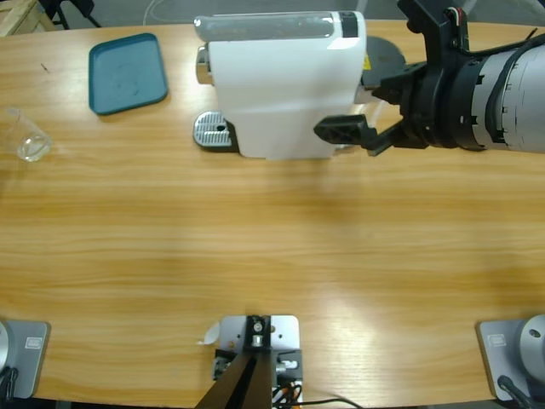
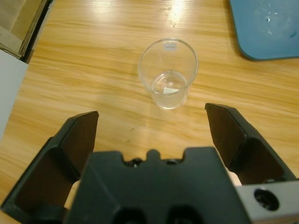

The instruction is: Pour coffee

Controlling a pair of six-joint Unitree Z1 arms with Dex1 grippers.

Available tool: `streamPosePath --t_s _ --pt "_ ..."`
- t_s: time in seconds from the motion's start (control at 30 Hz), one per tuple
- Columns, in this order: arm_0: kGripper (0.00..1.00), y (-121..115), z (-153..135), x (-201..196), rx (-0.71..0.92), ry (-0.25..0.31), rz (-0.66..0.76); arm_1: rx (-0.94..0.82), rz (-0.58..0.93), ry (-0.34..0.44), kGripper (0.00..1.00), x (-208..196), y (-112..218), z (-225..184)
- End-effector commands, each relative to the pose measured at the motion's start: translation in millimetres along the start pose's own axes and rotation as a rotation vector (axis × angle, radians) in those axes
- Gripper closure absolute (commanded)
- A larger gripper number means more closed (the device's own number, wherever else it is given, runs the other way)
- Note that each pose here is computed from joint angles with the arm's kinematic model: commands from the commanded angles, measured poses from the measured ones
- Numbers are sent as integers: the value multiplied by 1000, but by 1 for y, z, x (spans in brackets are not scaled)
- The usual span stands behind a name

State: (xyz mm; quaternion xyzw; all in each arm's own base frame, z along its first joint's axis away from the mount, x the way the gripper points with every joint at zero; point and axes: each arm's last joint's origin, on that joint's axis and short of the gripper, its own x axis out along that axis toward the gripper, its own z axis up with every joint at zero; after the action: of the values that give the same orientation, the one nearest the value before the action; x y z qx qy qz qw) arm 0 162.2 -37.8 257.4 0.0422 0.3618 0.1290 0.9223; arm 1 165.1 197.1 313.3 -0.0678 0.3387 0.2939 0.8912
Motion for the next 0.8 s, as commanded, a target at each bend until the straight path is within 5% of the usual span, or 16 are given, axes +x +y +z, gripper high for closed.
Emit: streamPosePath --t_s 0.03,0.8 --pt "0 -8 -10 28 40 45 25 -7 -32 64 0 12 1 -10" --pt "0 -24 -6 75 56 40 45 -11 -49 140 0 30 7 -2"
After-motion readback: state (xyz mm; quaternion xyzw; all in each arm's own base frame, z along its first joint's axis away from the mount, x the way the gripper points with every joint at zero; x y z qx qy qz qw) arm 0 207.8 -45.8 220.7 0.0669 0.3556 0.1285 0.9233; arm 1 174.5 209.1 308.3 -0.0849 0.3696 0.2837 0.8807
